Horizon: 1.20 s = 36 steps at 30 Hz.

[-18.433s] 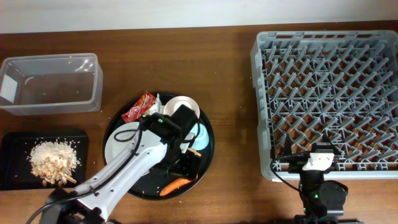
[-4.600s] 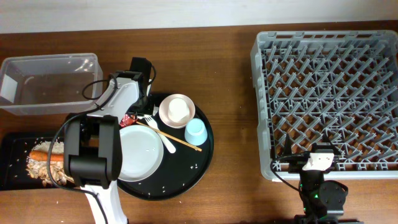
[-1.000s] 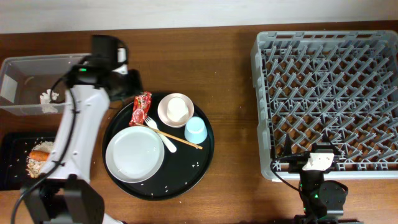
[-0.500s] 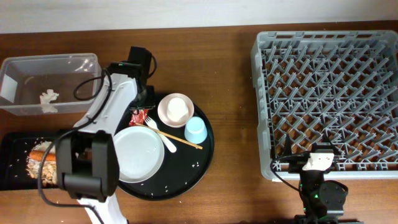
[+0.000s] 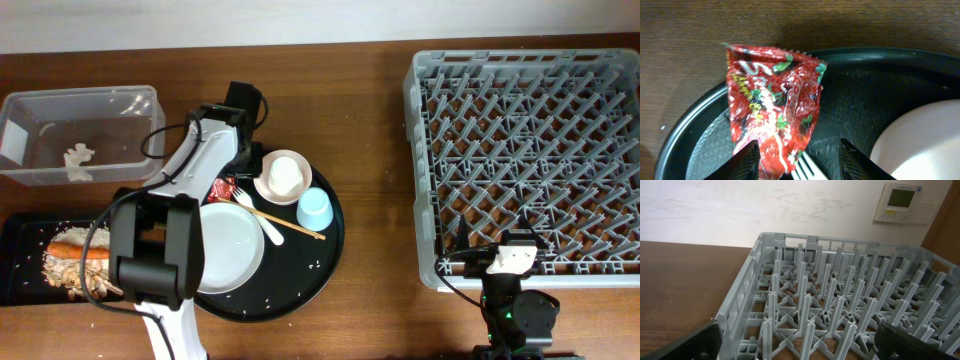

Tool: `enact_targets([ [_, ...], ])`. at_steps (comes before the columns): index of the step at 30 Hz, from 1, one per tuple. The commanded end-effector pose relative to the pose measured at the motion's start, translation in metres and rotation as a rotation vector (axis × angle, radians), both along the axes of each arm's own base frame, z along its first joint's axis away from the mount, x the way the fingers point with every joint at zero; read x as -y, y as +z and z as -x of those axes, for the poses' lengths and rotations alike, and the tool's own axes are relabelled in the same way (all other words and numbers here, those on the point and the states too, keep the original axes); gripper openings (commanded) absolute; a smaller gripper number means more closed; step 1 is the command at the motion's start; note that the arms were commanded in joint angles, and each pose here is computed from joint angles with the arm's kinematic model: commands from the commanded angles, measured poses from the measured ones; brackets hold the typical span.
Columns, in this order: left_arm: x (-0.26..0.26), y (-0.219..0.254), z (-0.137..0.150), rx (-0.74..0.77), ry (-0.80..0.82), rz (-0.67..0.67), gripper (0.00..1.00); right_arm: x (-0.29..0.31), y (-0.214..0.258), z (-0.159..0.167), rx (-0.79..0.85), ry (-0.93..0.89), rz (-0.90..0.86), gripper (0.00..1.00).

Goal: Sort waste into correct bins and load items into the dishwasher rack
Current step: 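Return the left gripper to the tray and grasp the red wrapper, then carry the red wrapper left and drop it into the clear bin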

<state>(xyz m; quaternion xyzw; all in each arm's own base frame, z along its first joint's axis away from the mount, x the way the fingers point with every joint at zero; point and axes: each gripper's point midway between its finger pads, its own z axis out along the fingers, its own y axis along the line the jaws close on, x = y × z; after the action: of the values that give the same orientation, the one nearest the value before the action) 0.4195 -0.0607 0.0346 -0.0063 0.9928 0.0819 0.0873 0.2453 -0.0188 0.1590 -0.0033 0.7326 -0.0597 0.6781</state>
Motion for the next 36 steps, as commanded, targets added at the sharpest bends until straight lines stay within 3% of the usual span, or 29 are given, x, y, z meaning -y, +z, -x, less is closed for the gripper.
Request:
enact_targets([
  [1,-0.002,-0.022,0.002,-0.044,-0.019,-0.020,0.50,0.003,-0.003,0.000,-0.005,-0.016,0.007,0.99],
  [9,-0.015,-0.024,-0.003,-0.022,-0.010,-0.106,0.49,0.003,-0.003,0.000,-0.005,-0.016,0.007,0.99],
  [14,-0.014,-0.024,-0.006,-0.012,-0.011,-0.104,0.34,0.003,-0.003,0.000,-0.005,-0.016,0.007,0.99],
  [17,-0.014,-0.024,-0.006,-0.012,-0.011,-0.104,0.10,0.003,-0.003,0.000,-0.005,-0.016,0.007,0.99],
  [19,-0.014,-0.022,-0.006,-0.010,-0.010,-0.104,0.00,0.003,-0.003,0.000,-0.005,-0.016,0.007,0.98],
  [28,0.003,0.046,-0.024,0.095,-0.018,-0.003,0.00,0.003,-0.003,0.000,-0.005,-0.016,0.007,0.99],
  [36,0.005,0.150,-0.031,0.363,-0.013,0.079,0.00,0.003,-0.003,0.000,-0.005,-0.016,0.006,0.99],
])
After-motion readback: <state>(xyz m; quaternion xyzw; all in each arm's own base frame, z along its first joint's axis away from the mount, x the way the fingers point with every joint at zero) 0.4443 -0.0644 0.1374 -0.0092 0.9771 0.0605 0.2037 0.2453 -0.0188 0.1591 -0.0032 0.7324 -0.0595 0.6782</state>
